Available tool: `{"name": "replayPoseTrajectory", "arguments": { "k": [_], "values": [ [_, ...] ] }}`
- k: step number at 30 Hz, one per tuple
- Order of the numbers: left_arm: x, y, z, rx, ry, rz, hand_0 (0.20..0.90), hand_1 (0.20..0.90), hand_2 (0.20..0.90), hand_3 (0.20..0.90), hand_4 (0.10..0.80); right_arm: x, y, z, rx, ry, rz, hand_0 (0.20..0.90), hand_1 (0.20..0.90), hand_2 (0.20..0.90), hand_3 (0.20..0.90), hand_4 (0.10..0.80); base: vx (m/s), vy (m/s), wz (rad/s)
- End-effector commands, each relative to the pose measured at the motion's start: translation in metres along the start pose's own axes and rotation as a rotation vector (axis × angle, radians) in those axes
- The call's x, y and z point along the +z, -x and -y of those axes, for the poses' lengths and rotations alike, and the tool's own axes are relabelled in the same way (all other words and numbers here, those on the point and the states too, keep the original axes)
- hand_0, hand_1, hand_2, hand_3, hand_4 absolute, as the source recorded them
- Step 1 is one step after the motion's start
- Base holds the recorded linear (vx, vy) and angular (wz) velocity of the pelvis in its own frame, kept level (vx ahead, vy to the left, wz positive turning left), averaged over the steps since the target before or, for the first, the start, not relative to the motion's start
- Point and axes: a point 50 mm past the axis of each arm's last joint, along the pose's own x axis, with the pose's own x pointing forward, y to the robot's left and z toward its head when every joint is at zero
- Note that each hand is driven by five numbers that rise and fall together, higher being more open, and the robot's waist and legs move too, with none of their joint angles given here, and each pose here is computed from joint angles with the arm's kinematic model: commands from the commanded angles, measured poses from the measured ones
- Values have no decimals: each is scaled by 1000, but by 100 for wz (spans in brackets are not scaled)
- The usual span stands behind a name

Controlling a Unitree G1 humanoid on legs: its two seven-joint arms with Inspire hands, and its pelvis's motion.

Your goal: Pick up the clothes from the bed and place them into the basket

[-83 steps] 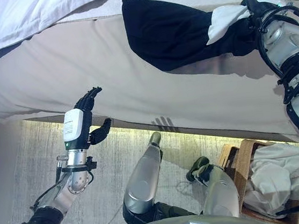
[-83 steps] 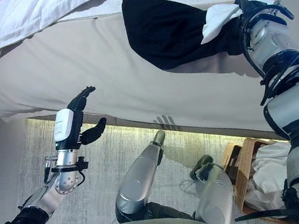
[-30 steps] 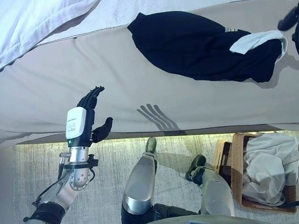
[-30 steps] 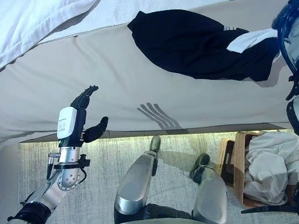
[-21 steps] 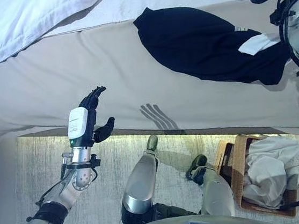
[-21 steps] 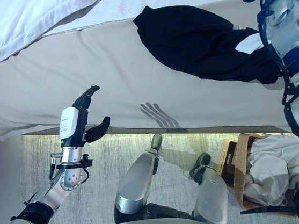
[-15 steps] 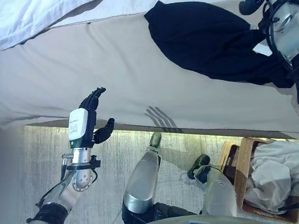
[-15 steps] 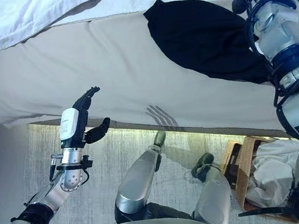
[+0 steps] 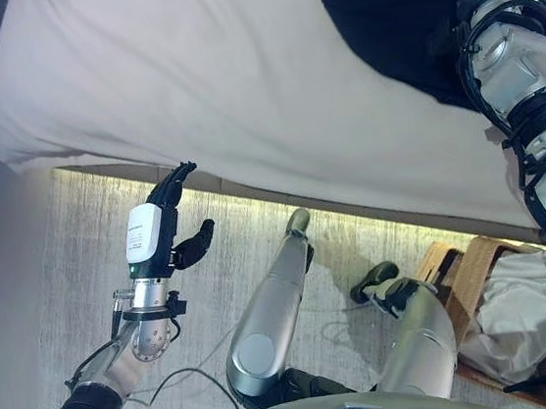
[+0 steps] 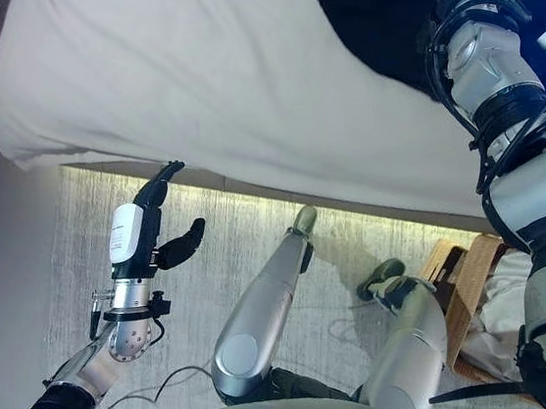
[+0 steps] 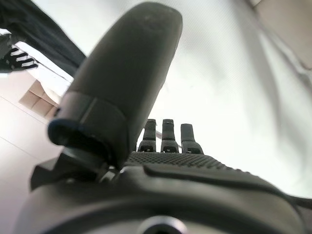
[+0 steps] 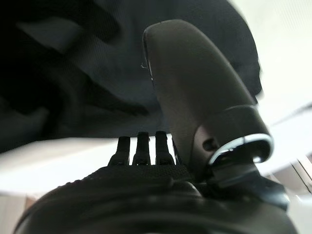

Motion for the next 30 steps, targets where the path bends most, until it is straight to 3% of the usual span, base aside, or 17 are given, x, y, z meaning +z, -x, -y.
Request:
{"name": "replayPoseTrajectory", "arguments": {
  "k": [1,6,7,8,9,10,30],
  "values": [
    [16,-12,-18,158,54,86,900,900,900,900,800,14,-4,39,-92,95,12,900,900,900,900,800,-82,10,-1],
    [20,-15,-17,178,71,94,900,900,900,900,800,-3,-5,30,-2,105,-81,900,900,900,900,800,-76,-1,3],
    [19,-15,-18,181,74,92,900,900,900,900,800,-4,-5,30,3,108,-85,629,629,629,584,484,-39,6,2],
    [19,-14,-18,180,74,91,900,900,900,900,800,-6,-5,30,5,115,-87,486,486,486,417,317,-31,4,-1],
    [19,-14,-18,181,75,92,900,900,900,900,800,-7,-5,30,3,115,-88,418,418,418,337,237,0,0,0],
    [19,-14,-18,182,77,89,900,900,900,900,800,-7,-5,30,0,115,-89,300,300,300,200,100,0,0,0],
    [12,-16,-28,176,67,76,900,900,900,900,800,-27,-5,45,-49,98,-113,300,300,300,200,100,-4,-1,-4]
  ]
}}
